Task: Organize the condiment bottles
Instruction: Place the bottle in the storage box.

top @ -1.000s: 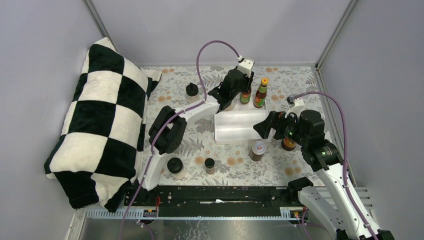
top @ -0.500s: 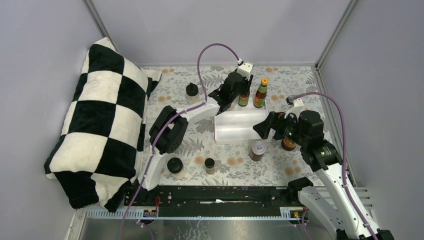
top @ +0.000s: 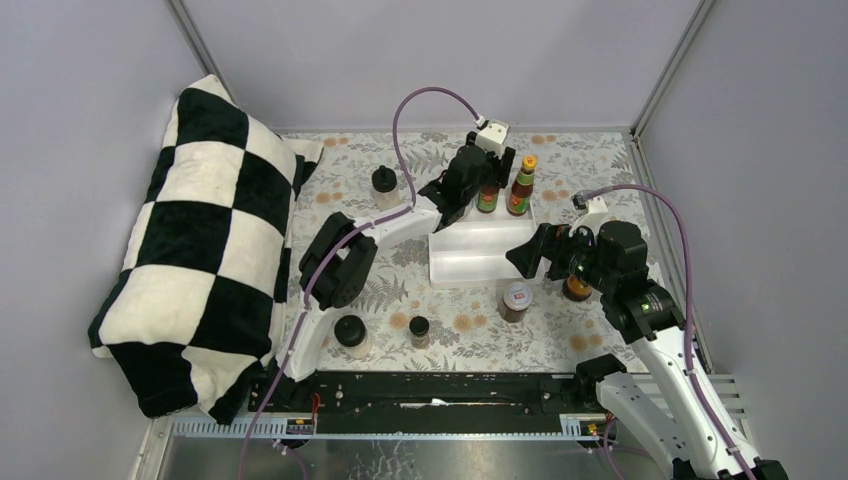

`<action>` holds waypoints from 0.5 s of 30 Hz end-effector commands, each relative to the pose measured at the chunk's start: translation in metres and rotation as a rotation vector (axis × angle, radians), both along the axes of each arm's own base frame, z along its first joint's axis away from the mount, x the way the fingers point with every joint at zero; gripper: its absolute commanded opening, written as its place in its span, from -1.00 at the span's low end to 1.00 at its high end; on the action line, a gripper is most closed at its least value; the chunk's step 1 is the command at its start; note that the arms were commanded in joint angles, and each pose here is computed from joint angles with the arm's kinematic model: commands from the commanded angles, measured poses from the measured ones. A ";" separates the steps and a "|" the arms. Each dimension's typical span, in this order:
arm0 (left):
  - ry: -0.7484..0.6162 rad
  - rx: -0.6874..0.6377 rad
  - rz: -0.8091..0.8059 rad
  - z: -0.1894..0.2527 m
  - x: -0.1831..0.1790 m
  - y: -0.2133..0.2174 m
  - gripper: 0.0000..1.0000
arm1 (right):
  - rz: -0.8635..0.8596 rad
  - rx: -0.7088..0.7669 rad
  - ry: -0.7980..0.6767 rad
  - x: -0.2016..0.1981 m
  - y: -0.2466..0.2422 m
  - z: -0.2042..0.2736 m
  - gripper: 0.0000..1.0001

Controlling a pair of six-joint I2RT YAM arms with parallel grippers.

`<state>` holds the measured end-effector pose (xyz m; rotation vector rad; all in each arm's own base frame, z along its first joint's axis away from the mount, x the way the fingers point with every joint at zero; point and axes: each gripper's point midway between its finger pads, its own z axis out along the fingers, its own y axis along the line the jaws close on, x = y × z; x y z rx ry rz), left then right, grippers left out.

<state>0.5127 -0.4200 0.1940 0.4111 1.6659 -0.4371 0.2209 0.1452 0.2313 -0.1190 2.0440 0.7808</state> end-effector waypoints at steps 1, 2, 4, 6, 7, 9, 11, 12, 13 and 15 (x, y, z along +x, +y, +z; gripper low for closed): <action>-0.080 -0.045 0.037 0.033 -0.001 0.004 0.37 | 0.023 0.013 -0.042 0.000 0.003 0.010 0.99; -0.087 -0.048 0.042 0.037 -0.001 0.006 0.39 | 0.023 0.014 -0.042 0.000 0.003 0.010 0.99; -0.105 -0.060 0.050 0.050 -0.003 0.011 0.43 | 0.023 0.013 -0.043 0.000 0.003 0.012 0.99; -0.128 -0.074 0.069 0.067 -0.005 0.017 0.50 | 0.022 0.017 -0.047 -0.001 0.003 0.014 0.99; -0.140 -0.080 0.078 0.077 -0.008 0.021 0.51 | 0.022 0.020 -0.048 -0.001 0.003 0.015 0.99; -0.166 -0.103 0.089 0.099 -0.014 0.029 0.53 | 0.021 0.025 -0.046 0.000 0.004 0.016 0.99; -0.198 -0.136 0.118 0.129 -0.022 0.042 0.54 | 0.019 0.027 -0.043 0.000 0.004 0.017 0.99; -0.211 -0.151 0.121 0.143 -0.027 0.047 0.54 | 0.018 0.024 -0.042 0.000 0.004 0.018 0.99; -0.227 -0.170 0.127 0.155 -0.032 0.053 0.55 | 0.015 0.021 -0.040 0.001 0.003 0.018 0.99; -0.237 -0.201 0.136 0.177 -0.040 0.062 0.58 | 0.009 0.016 -0.038 0.000 0.002 0.018 0.99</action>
